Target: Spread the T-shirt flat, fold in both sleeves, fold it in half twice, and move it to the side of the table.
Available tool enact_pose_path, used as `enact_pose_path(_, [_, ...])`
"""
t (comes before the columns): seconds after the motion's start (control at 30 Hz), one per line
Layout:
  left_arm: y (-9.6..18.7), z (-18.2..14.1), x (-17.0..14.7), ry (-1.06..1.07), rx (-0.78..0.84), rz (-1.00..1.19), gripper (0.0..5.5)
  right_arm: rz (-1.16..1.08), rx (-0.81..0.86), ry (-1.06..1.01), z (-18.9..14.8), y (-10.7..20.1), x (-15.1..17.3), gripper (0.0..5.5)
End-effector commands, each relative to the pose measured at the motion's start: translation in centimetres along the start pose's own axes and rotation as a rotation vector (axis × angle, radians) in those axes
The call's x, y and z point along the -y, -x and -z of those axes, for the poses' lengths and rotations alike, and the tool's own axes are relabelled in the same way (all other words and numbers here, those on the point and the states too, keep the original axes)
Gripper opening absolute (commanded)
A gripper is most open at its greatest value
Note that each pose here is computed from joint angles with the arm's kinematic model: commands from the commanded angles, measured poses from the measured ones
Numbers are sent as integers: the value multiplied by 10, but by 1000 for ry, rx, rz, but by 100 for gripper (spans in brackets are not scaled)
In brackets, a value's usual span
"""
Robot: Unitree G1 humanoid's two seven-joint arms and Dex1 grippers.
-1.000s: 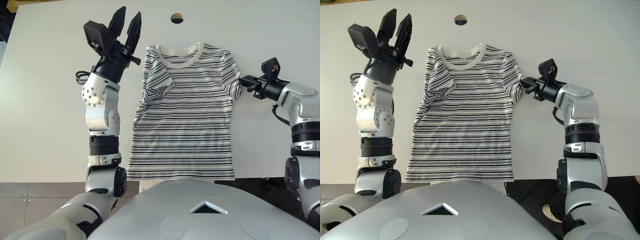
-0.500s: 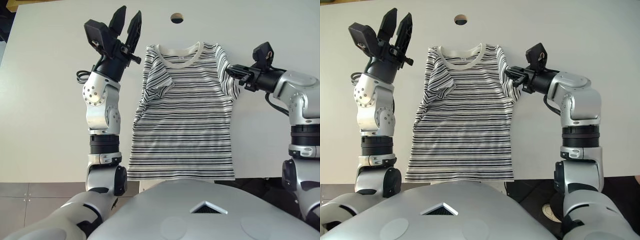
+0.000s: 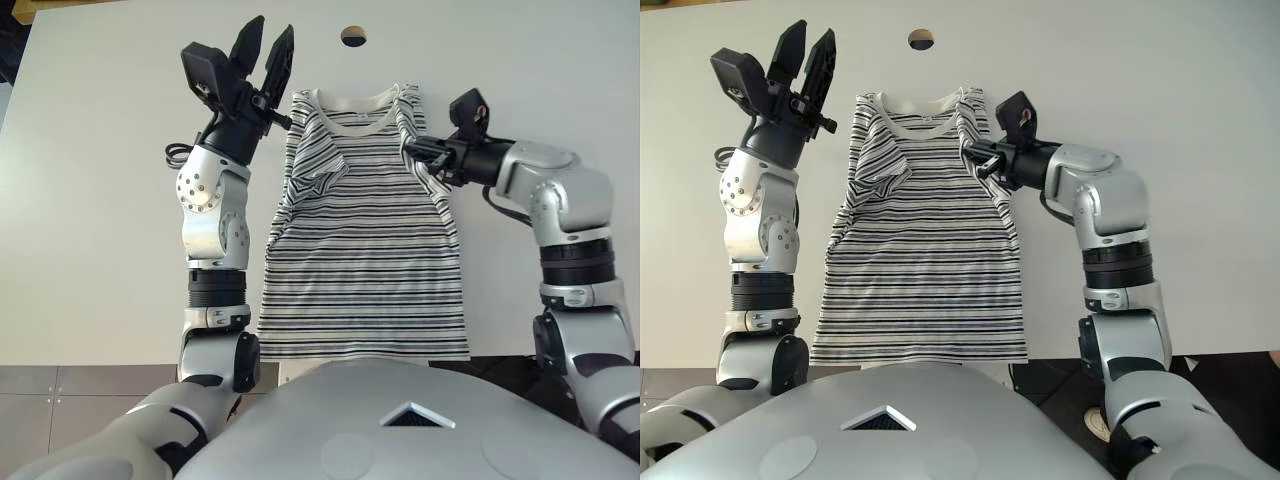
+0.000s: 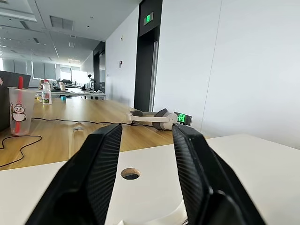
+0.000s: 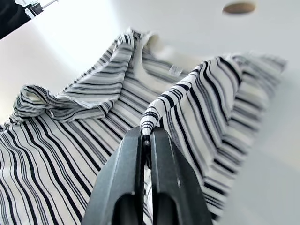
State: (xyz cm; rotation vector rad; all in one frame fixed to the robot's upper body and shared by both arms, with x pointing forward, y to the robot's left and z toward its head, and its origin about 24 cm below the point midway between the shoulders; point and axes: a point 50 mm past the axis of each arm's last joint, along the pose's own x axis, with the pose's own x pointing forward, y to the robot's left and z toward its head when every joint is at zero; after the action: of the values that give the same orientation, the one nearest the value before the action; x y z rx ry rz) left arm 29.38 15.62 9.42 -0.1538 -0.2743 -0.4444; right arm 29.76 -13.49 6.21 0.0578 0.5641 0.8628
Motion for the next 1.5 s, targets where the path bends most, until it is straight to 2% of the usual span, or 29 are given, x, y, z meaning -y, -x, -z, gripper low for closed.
enact_pose_path(0.03, [-5, 2, 2, 11, 0, -1, 201, 6, 0, -9, -1, -12, 3, 13])
enact_pose_path(0.13, [-5, 6, 3, 20, -9, 1, 201, -39, 25, -26, -2, -15, 1, 41])
enact_pose_path(0.4, [-5, 9, 1, 26, -14, -7, 201, -97, 56, -15, -9, -14, -4, 178])
enact_pose_path(0.6, [-6, 9, 0, 29, -17, -9, 201, -124, 90, 3, -15, -14, -6, 180])
enact_pose_path(0.77, [-7, 10, -1, 31, -20, -7, 201, 78, 10, 560, -11, -33, 13, 180])
enact_pose_path(0.9, [-6, 12, 3, 31, -22, 6, 201, 135, -80, 734, 5, -53, 20, 180])
enact_pose_path(1.07, [-2, 13, 3, 26, -26, 3, 201, 216, -182, 752, 19, -63, 34, 180])
enact_pose_path(1.3, [2, 15, 5, 22, -35, 3, 201, 327, -192, 707, 15, -60, 47, 180])
enact_pose_path(1.37, [4, 14, 4, 11, -37, 6, 201, 310, -168, 698, 14, -61, 45, 180])
enact_pose_path(1.43, [4, 12, 4, -23, -32, 22, 201, 253, -37, 670, 1, -64, 37, 180])
enact_pose_path(1.5, [4, 3, 2, -56, 1, 49, 201, 150, 250, 702, -35, -59, 21, 180])
